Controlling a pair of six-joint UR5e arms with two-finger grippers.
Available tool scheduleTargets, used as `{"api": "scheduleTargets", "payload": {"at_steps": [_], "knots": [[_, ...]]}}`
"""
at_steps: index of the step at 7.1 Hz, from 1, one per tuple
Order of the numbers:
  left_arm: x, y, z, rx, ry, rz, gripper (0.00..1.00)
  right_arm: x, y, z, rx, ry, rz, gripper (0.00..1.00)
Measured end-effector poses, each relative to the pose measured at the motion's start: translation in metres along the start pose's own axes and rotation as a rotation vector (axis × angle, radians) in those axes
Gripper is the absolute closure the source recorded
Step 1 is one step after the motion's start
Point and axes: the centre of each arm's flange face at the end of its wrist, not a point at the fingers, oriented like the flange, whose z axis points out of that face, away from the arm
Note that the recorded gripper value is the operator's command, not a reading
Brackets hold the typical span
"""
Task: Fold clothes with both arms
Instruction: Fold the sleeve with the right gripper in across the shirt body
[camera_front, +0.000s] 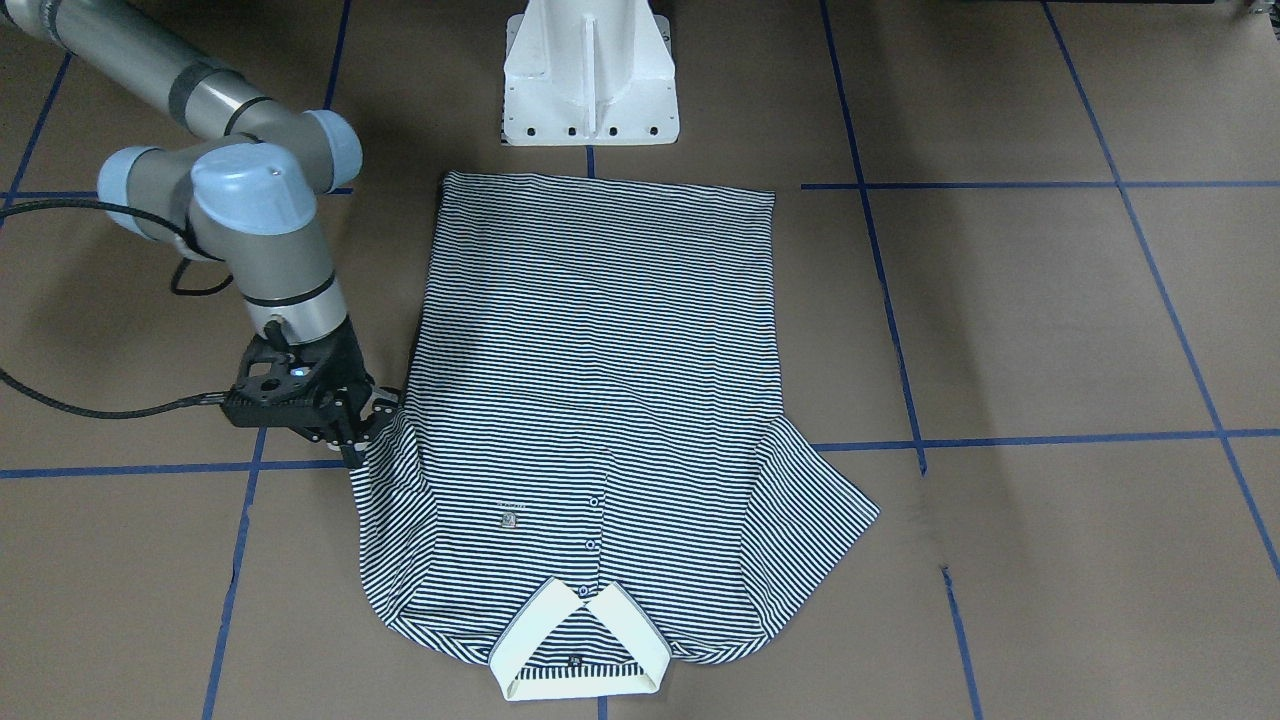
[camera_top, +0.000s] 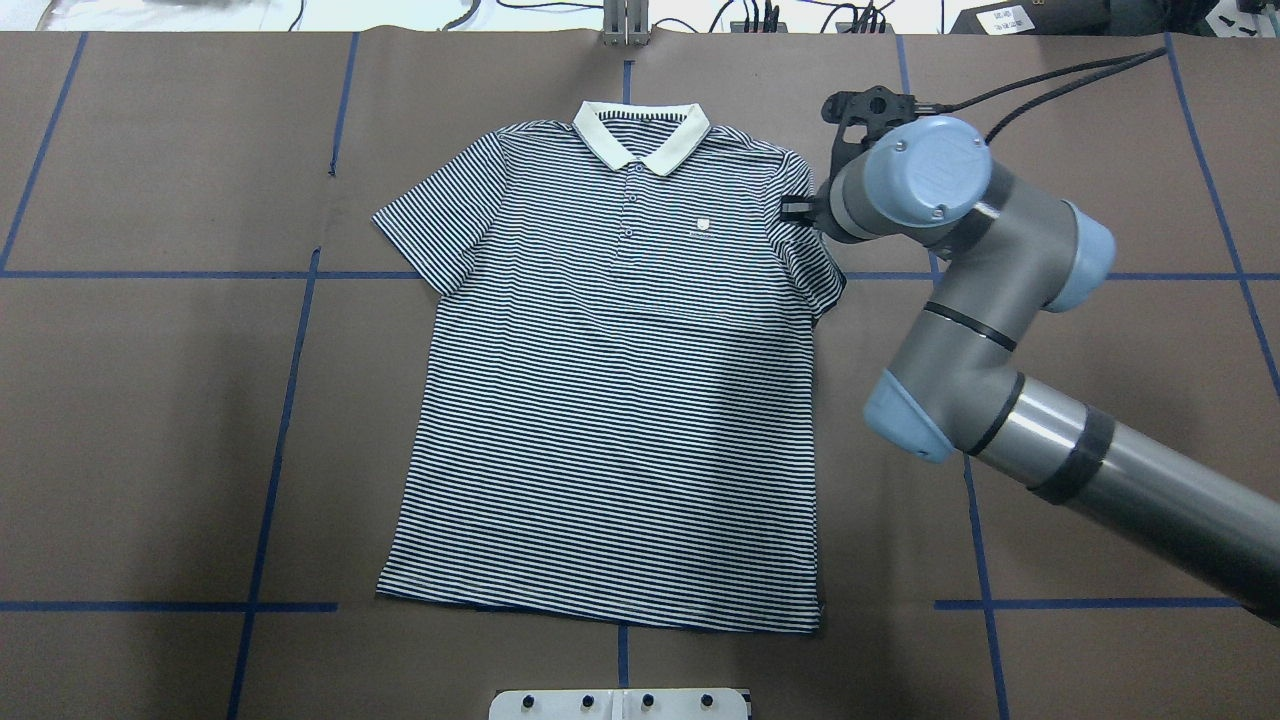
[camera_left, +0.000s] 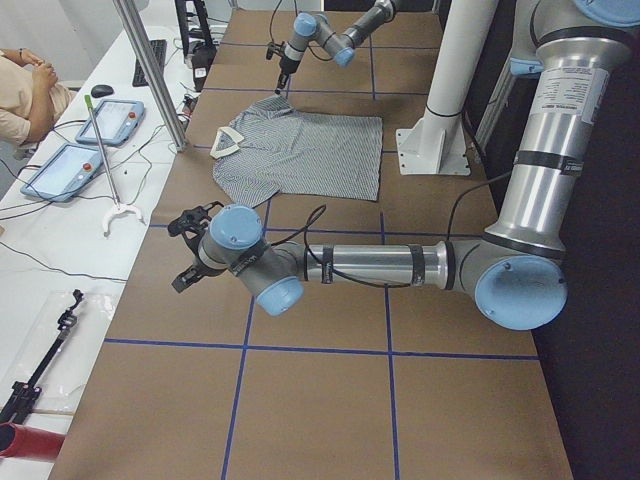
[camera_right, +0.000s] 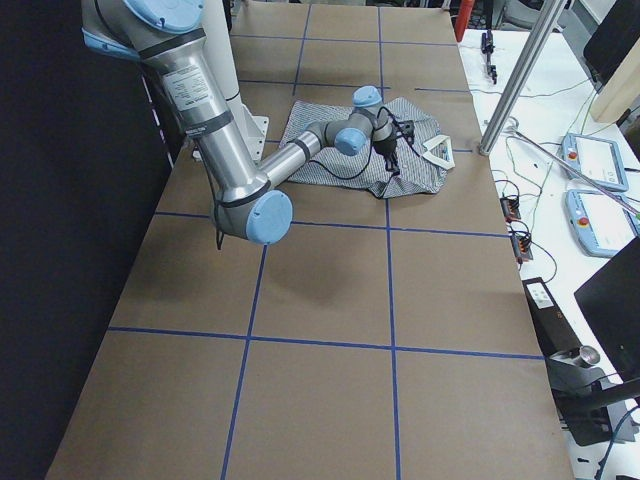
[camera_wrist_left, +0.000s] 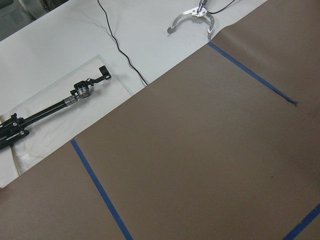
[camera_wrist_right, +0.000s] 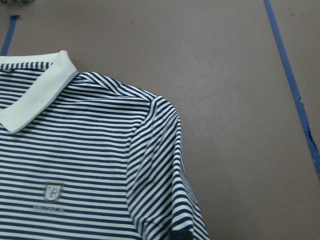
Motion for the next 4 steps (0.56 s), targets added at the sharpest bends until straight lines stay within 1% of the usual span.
{"api": "scheduleTargets", "payload": {"at_steps": [1,2,3,4], "knots": [[0.000,0.000,0.000,0.000,0.000,0.000,0.00,-0.047,-0.007,0.006,0.008,0.019,0.045,1.00],[0.000,0.000,0.000,0.000,0.000,0.000,0.00,-0.090,-0.016,0.019,0.025,0.050,0.085,1.00],[0.000,0.000,0.000,0.001,0.000,0.000,0.00,-0.122,-0.019,0.030,0.045,0.072,0.098,1.00],[0.000,-0.001,0.000,0.001,0.000,-0.006,0.00,-0.139,-0.016,0.034,0.053,0.073,0.099,0.10]]}}
